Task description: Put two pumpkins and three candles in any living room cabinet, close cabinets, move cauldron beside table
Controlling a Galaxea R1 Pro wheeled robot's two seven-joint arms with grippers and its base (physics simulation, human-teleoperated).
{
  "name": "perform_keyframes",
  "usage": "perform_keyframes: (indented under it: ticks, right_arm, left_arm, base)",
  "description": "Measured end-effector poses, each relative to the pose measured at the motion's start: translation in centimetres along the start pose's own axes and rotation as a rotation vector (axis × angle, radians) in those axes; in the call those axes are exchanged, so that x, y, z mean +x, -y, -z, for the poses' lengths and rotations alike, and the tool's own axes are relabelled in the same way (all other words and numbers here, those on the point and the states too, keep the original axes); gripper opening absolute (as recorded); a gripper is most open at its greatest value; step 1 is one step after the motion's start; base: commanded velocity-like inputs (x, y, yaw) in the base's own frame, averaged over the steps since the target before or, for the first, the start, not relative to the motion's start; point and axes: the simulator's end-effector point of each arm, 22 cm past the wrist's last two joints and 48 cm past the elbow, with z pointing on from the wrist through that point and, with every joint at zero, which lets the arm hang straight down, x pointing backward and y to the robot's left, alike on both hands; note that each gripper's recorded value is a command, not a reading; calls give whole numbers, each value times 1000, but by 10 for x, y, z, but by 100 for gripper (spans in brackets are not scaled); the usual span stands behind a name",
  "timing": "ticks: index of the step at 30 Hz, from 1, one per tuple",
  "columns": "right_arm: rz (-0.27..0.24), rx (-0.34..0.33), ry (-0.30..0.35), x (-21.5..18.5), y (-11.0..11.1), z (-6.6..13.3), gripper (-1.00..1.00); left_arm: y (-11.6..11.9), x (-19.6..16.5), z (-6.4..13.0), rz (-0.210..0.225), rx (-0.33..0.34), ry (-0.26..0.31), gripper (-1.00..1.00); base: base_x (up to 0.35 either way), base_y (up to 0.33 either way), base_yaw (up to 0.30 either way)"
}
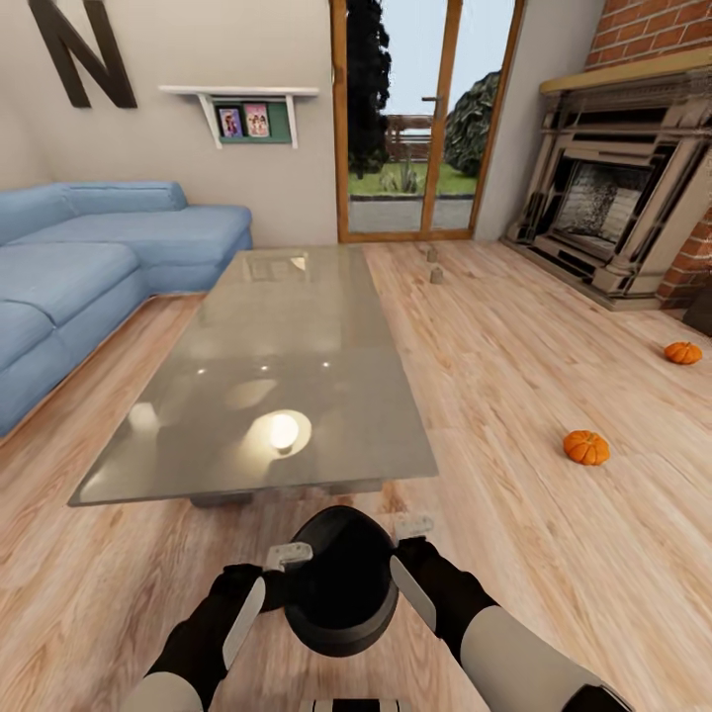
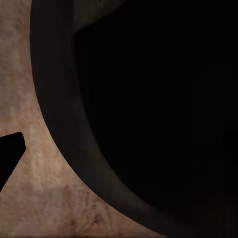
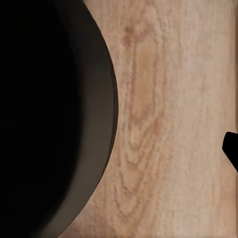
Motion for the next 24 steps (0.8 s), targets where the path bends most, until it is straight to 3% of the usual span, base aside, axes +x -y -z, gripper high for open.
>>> perform_keyframes:
  ticks: [9,24]
  right_arm:
    - [-1,5,35,-15,3,15,100]
    - [-4,14,94,-38,7,42,100]
  left_arm:
    - [6,-7,18,-13,5,-17,100]
    - [14,-34,45,-26,11,51,100]
  base:
    - [-6,0,0]
    - [-149,0,0]
